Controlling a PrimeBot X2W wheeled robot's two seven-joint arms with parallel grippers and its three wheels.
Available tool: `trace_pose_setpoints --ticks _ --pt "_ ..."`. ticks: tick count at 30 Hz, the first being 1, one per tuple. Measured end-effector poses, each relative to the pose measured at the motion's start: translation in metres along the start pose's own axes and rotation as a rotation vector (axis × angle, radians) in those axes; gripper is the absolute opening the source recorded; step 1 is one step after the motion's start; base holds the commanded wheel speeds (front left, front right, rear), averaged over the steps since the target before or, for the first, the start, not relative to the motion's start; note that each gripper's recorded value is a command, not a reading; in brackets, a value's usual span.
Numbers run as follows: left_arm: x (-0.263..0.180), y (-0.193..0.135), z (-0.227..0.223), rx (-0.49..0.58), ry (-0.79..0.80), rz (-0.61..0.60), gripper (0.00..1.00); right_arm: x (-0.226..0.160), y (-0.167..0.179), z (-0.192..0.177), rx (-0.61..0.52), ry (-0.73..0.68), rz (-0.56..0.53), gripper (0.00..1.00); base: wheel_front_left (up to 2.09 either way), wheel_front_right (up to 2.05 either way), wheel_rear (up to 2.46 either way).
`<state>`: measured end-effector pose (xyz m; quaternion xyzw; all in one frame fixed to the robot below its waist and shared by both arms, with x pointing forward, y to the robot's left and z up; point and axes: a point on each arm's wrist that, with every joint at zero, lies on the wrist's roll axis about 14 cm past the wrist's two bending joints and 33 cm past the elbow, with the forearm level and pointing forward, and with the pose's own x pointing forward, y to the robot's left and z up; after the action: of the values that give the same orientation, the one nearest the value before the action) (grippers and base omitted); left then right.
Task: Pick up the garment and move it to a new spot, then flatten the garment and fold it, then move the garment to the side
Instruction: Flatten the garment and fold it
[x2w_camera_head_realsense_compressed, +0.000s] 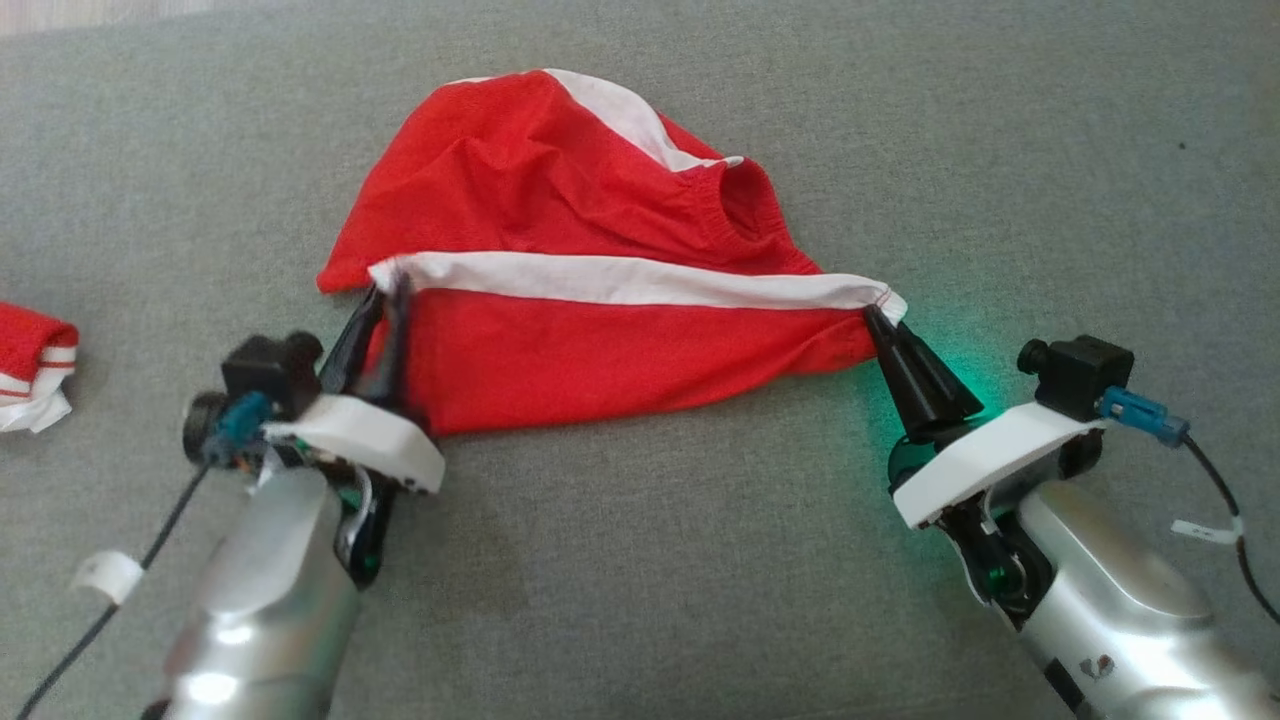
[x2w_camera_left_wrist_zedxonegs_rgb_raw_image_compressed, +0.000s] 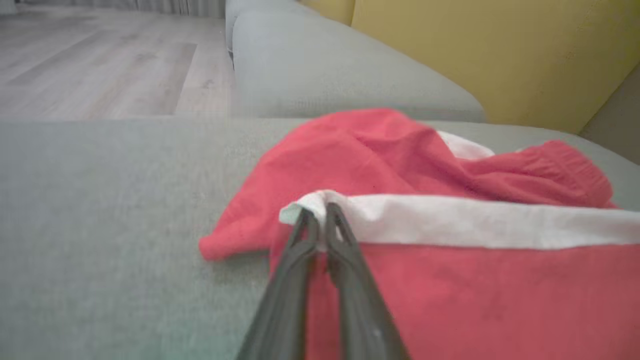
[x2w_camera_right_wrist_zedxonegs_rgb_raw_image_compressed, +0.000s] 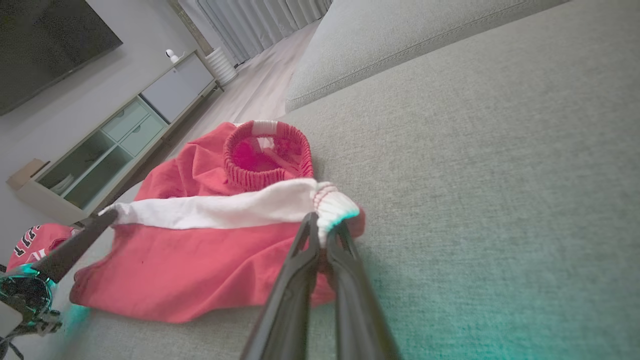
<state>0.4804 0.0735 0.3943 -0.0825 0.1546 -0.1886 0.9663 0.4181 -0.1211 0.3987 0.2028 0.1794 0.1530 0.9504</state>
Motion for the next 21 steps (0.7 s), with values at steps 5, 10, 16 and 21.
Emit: trace_pose_setpoints --ticks 5,10,16,21 --pt "0.001 -0.001 0.03 0.03 -0.083 -0.006 0.0 0.0 0.006 0.007 0.004 -0.02 0.01 0.0 0.0 0.0 0.0" --pt "-0.006 -0.003 0.062 0.059 -0.171 -0.009 0.0 0.0 0.016 0.028 0.004 -0.084 0.033 0.0 0.0 0.0 0.0" --pt "-0.04 0.005 0.145 0.208 -0.381 0.006 0.0 -0.006 0.06 0.098 -0.032 -0.28 0.157 0.0 0.0 0.0 0.0" --pt "-0.079 0.011 0.214 0.364 -0.539 0.027 0.0 -0.022 0.101 0.168 -0.128 -0.444 0.278 0.0 0.0 0.0 0.0"
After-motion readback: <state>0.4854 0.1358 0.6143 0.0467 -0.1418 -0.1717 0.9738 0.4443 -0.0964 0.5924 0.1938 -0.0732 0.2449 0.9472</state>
